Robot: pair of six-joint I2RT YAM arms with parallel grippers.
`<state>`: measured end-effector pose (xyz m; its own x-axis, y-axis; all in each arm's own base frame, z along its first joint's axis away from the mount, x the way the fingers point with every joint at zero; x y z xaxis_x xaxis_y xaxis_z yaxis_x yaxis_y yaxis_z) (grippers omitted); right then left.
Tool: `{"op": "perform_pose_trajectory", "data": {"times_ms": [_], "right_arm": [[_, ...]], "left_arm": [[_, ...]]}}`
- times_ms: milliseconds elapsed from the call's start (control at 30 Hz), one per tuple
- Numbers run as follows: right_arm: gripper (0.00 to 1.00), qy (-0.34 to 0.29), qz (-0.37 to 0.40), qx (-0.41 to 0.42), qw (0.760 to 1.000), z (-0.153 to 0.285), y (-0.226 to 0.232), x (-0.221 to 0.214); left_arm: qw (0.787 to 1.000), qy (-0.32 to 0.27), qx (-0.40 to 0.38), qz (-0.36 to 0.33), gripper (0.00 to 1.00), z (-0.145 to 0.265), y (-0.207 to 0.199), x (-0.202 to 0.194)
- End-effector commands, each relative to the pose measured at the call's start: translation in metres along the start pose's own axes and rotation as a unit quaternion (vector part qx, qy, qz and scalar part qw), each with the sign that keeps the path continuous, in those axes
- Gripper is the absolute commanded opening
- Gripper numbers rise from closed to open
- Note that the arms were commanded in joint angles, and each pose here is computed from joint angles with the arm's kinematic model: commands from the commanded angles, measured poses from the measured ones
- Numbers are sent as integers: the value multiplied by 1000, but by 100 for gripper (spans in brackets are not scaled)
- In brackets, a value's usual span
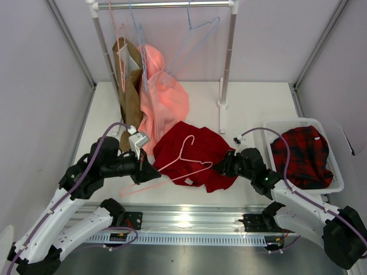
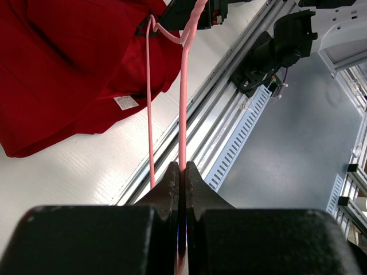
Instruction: Place the skirt on the hanger
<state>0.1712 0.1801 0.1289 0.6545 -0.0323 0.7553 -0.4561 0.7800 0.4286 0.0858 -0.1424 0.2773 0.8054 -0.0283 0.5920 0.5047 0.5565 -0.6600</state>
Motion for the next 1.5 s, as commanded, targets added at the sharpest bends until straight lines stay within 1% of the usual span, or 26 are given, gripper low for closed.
{"op": "perform_pose_trajectory", "data": {"times_ms": [0,33,133,267,667,900,1100,1267,1467], "right_arm": [[26,-39,0,23,999,-1,7,15],[22,-41,-1,24,999,0,8,16],[16,-46,-1,25,999,1,8,19],[13,-46,-1,31,998,2,11,22],[11,-46,13,43,998,11,19,31],[11,-49,19,41,998,14,20,35],[10,-39,24,35,998,16,21,36],[9,-37,28,32,998,18,21,38],[9,-32,33,27,999,21,20,37]], "left_arm": [[1000,-10,-12,-18,0,0,-5,6],[1000,-10,-13,-19,0,0,-6,6],[1000,-9,-14,-19,0,-1,-5,6],[1000,-3,-12,-14,0,-3,-4,5],[999,-27,-19,-19,0,-7,-8,19],[999,-21,-32,-14,0,-17,-9,24],[999,-12,-35,2,0,-32,-4,24],[999,-20,-32,18,0,-45,-1,28],[998,-20,-20,47,0,-71,11,26]]}}
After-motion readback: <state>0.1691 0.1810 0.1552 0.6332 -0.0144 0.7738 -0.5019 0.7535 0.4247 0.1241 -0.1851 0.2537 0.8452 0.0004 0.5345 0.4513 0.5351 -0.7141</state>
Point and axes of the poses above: each gripper's point midway between its finger pads, its own z axis back along the fingers, its own y axis along the line the jaws close on, x = y × z, the point moved 6 cm from there along z, back along the fingers, and after that the axes turned 15 degrees about z, right-handed, at the moved point
